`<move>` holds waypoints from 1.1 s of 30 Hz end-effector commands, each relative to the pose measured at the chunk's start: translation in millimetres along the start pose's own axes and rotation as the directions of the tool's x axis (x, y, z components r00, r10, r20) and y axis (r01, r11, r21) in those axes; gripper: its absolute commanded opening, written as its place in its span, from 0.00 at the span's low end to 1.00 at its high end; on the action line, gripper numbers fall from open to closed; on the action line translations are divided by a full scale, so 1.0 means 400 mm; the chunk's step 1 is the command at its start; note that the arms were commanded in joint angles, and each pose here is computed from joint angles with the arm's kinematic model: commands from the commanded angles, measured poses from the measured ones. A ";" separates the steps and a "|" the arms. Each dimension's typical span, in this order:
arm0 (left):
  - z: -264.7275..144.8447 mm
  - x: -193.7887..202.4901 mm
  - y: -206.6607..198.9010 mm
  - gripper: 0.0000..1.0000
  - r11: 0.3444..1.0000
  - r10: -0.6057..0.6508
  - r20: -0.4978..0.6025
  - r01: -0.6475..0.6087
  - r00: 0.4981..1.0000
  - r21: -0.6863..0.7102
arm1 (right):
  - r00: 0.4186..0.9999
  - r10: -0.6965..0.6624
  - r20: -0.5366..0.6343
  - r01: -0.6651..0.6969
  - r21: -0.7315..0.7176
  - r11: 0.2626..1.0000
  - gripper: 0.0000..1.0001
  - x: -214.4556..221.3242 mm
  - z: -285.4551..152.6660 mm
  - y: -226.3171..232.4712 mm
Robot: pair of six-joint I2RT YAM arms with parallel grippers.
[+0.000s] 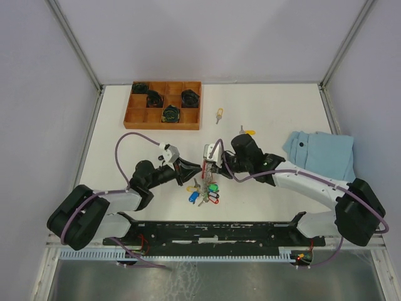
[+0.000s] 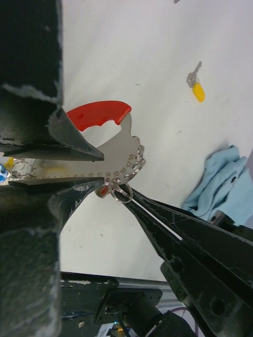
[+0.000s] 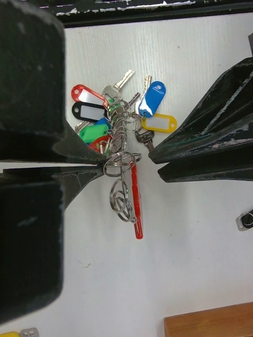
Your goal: Put the keys on the keyring
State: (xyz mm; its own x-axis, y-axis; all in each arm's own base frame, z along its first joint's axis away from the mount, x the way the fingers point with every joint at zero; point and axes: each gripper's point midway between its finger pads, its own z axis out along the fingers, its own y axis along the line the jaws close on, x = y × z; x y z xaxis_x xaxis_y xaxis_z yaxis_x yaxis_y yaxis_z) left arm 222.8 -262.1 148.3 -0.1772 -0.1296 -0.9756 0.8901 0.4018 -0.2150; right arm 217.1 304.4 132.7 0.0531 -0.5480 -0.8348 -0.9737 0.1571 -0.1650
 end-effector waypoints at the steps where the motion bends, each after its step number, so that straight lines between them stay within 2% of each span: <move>1: 0.000 0.028 0.004 0.26 0.999 0.049 -0.070 -0.047 0.996 0.021 | 0.998 -0.053 0.015 0.053 -0.042 0.998 0.01 -0.051 0.002 -0.006; 9: 0.014 0.059 -0.024 0.34 0.991 0.047 -0.111 -0.033 0.993 0.127 | 0.998 -0.069 0.001 0.069 -0.084 0.994 0.01 -0.052 0.014 -0.002; 18: 0.034 0.052 -0.021 0.34 0.987 0.060 -0.103 -0.044 0.993 0.153 | 0.997 -0.077 0.005 0.077 -0.101 0.992 0.01 -0.056 0.018 0.002; 33: 0.042 0.037 -0.055 0.25 0.969 0.066 -0.087 -0.043 0.994 0.244 | 0.997 -0.074 0.007 0.074 -0.125 0.989 0.01 -0.054 0.021 0.011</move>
State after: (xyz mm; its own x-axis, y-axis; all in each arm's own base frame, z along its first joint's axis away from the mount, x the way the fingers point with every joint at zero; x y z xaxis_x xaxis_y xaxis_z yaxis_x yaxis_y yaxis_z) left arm 206.5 -280.0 115.1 -0.2587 0.0159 -0.9658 0.9383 0.2417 -0.2474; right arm 208.5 309.4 125.1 0.0749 -0.6006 -0.7960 -0.9915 0.0400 -0.1235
